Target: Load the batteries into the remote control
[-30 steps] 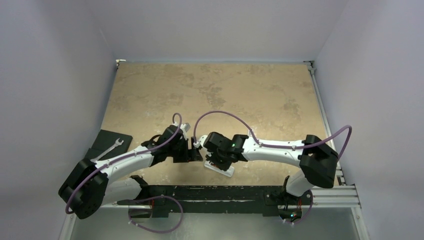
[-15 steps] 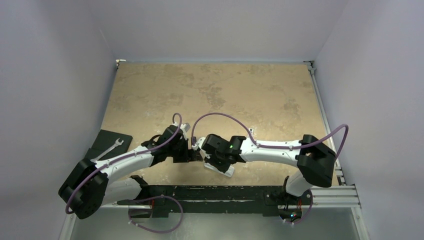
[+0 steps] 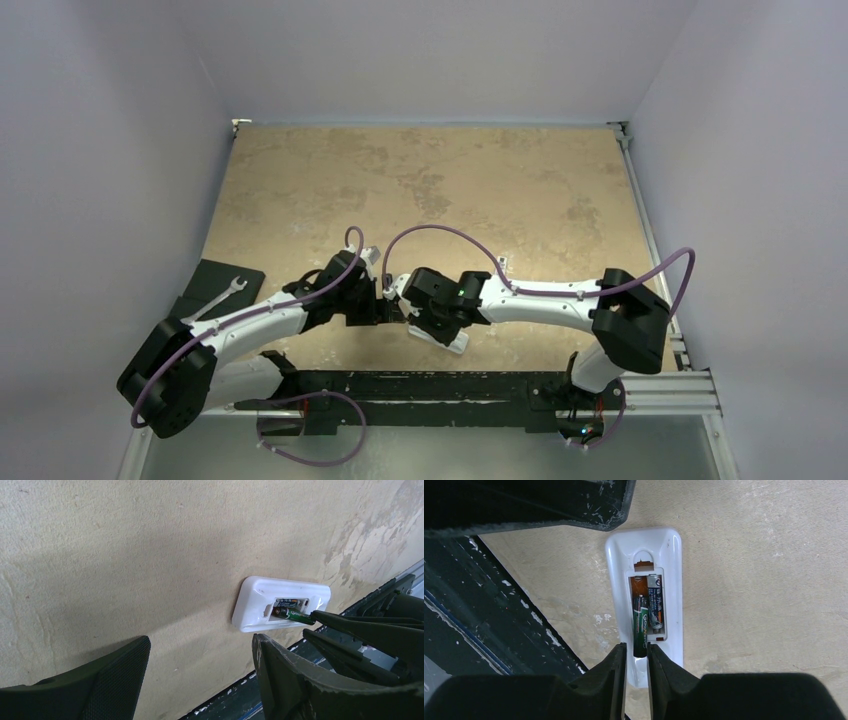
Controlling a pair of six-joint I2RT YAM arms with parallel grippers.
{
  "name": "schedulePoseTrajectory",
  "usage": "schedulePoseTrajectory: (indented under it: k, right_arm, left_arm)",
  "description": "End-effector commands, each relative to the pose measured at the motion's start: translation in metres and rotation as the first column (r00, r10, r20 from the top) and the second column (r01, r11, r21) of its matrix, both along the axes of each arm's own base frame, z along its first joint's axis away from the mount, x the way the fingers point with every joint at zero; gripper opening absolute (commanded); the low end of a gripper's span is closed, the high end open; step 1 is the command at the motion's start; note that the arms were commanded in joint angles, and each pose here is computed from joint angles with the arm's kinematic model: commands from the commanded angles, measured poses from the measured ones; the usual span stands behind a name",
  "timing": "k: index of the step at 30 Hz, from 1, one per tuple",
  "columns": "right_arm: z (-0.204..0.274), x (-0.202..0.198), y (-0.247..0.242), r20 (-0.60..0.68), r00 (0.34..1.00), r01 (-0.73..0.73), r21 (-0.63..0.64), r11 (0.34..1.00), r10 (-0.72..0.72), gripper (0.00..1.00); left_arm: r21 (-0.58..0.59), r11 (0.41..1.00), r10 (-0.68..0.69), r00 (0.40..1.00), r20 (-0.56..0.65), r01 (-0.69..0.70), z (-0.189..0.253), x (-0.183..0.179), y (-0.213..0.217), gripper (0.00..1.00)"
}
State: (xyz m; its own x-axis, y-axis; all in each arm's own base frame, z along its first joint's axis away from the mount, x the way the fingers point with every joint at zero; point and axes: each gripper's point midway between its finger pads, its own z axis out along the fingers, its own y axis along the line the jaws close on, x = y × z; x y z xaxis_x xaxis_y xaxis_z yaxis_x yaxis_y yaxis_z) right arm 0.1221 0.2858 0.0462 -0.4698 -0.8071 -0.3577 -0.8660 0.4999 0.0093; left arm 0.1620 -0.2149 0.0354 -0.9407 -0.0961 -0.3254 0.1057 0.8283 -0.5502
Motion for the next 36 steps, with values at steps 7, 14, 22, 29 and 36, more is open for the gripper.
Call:
schedulePoseTrajectory:
  k: [7, 14, 22, 29, 36]
  right_arm:
    - [0.017, 0.01, 0.016, 0.043, 0.999, 0.022, 0.065, 0.998, -0.025, 0.28]
    - [0.018, 0.012, 0.021, 0.053, 0.998, 0.033, 0.079, 0.996, -0.038, 0.27]
    - [0.017, 0.015, 0.027, 0.06, 0.997, 0.036, 0.085, 0.996, -0.041, 0.2]
    - [0.025, 0.023, 0.031, 0.095, 0.993, 0.058, 0.096, 0.994, -0.067, 0.2]
    - [0.051, 0.027, 0.028, 0.115, 0.979, 0.145, 0.177, 0.973, -0.167, 0.23]
  left_arm:
    - [-0.017, 1.0, -0.018, 0.999, 0.033, 0.018, 0.007, 0.003, -0.001, 0.74]
    - [-0.018, 1.0, -0.022, 0.999, 0.031, 0.022, 0.006, 0.003, -0.002, 0.74]
    - [-0.02, 1.0, -0.022, 0.999, 0.031, 0.022, 0.008, 0.004, -0.002, 0.74]
    - [-0.019, 1.0, -0.019, 0.999, 0.035, 0.02, 0.008, 0.005, -0.003, 0.74]
    - [-0.03, 0.999, -0.022, 0.999, 0.036, 0.023, 0.008, 0.007, -0.005, 0.74]
